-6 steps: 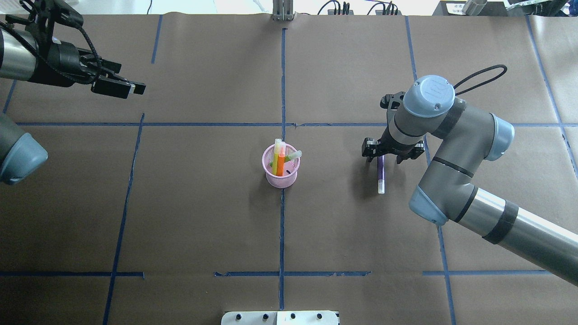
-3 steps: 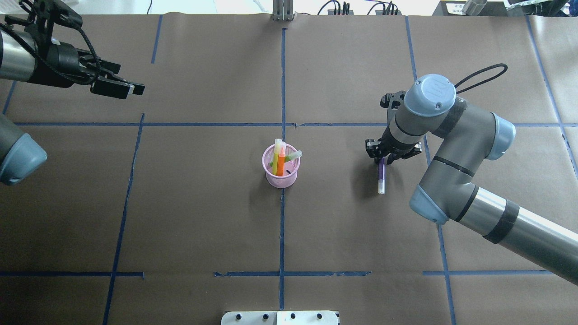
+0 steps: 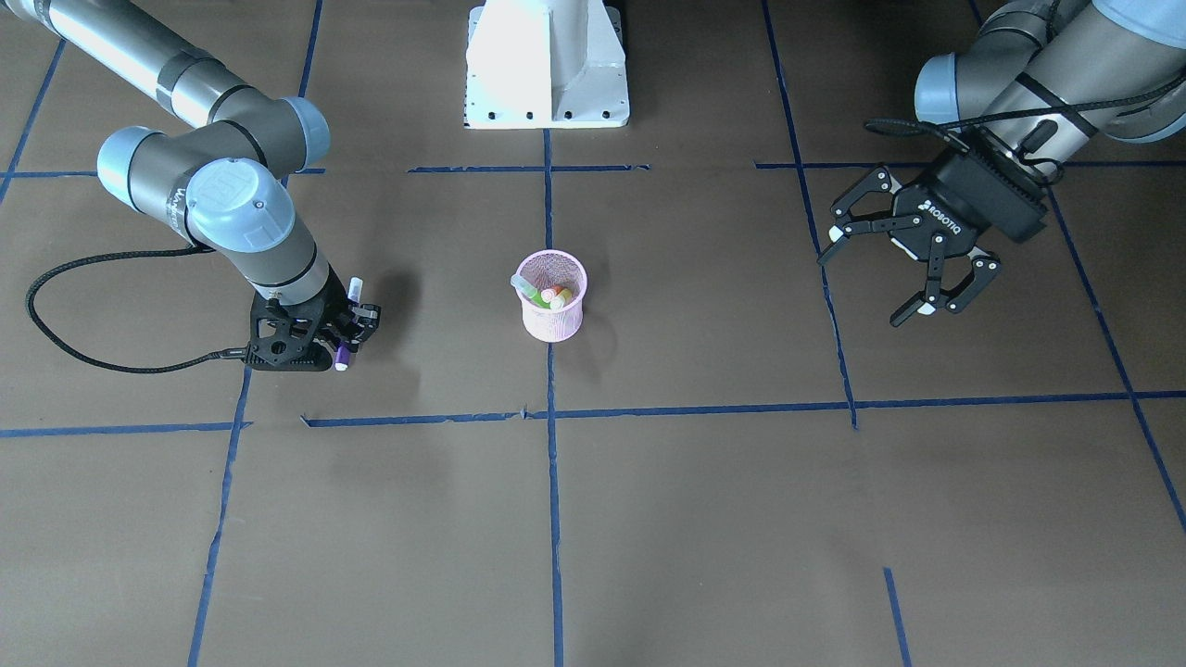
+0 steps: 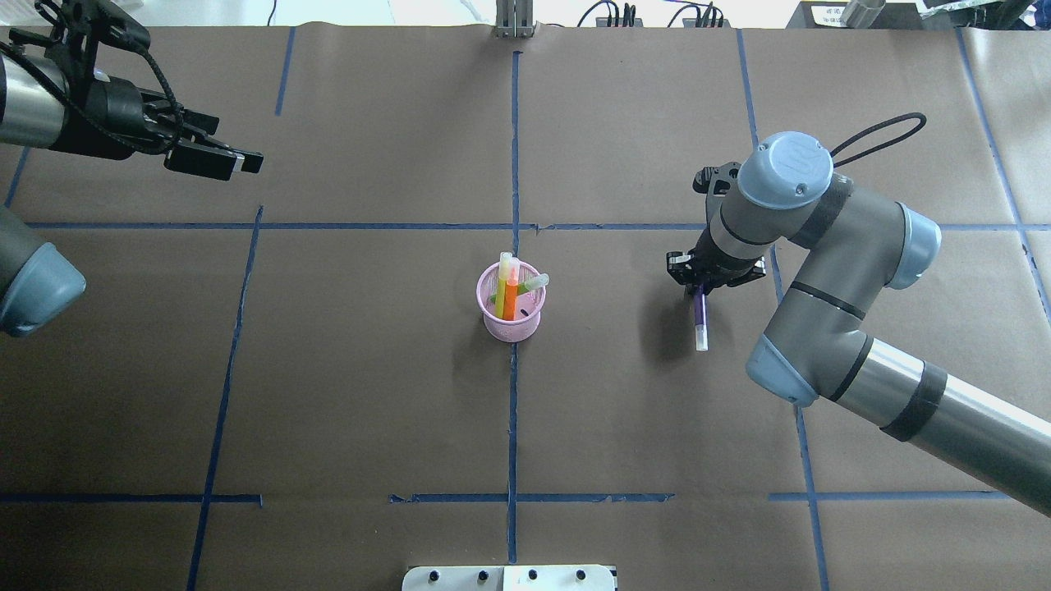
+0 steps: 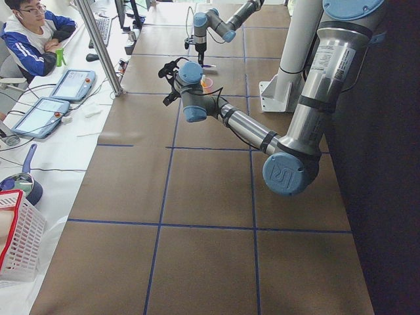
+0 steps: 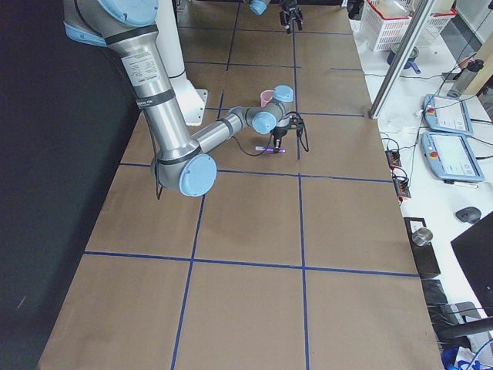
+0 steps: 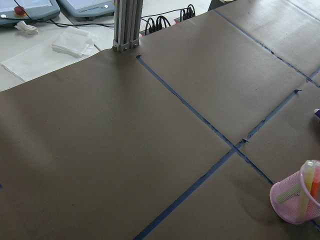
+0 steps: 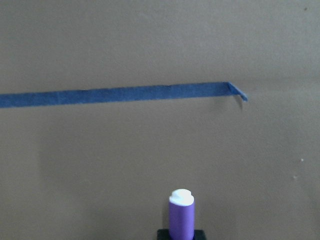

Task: Collect pens into pen holder
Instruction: 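Lift the purple marker and carry it over the pink holder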

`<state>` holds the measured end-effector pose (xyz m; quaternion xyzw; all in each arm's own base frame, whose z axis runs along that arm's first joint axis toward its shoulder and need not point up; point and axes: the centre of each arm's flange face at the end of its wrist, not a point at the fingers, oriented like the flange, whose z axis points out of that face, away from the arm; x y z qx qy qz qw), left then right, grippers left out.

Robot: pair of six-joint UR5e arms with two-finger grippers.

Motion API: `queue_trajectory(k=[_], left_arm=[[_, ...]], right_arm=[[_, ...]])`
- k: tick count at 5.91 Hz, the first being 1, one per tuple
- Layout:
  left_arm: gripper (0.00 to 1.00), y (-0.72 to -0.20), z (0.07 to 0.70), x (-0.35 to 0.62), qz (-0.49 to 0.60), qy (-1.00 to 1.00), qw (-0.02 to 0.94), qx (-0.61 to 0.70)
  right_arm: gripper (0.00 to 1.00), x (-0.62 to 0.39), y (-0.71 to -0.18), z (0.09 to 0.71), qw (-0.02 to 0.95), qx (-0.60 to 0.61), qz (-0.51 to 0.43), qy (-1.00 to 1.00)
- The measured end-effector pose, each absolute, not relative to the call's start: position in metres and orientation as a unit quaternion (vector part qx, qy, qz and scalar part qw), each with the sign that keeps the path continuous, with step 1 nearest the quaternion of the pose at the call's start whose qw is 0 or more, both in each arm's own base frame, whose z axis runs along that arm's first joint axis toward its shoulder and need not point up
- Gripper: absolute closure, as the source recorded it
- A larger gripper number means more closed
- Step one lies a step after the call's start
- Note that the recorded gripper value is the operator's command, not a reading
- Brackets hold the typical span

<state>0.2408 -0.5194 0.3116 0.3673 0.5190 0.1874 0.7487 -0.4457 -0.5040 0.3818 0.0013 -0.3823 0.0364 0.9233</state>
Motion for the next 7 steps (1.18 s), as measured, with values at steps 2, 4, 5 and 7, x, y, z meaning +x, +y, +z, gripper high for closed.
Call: queue_trajectory(k=[2,4,5,7], left_arm=[[0.0,-0.519,0.315,0.24,0.187,0.518,0.75,0.365],[0.0,-0.519,0.32,0.238,0.19,0.515,0.753,0.363],[0.0,-0.52,0.322,0.233,0.19,0.516,0.754,0.36],[0.0,-0.524,0.325,0.226,0.191,0.519,0.754,0.354]], right_arm=[[1.0,-0.413,-0.506,0.323,0.905,0.054,0.041,-0.42],[1.0,-0.379,-0.492,0.217,0.867,0.188,0.056,-0.458],[1.0,-0.377,-0.477,0.174,0.838,0.262,0.066,-0.475],[1.0,-0.41,-0.429,0.131,0.767,0.39,0.082,-0.504]])
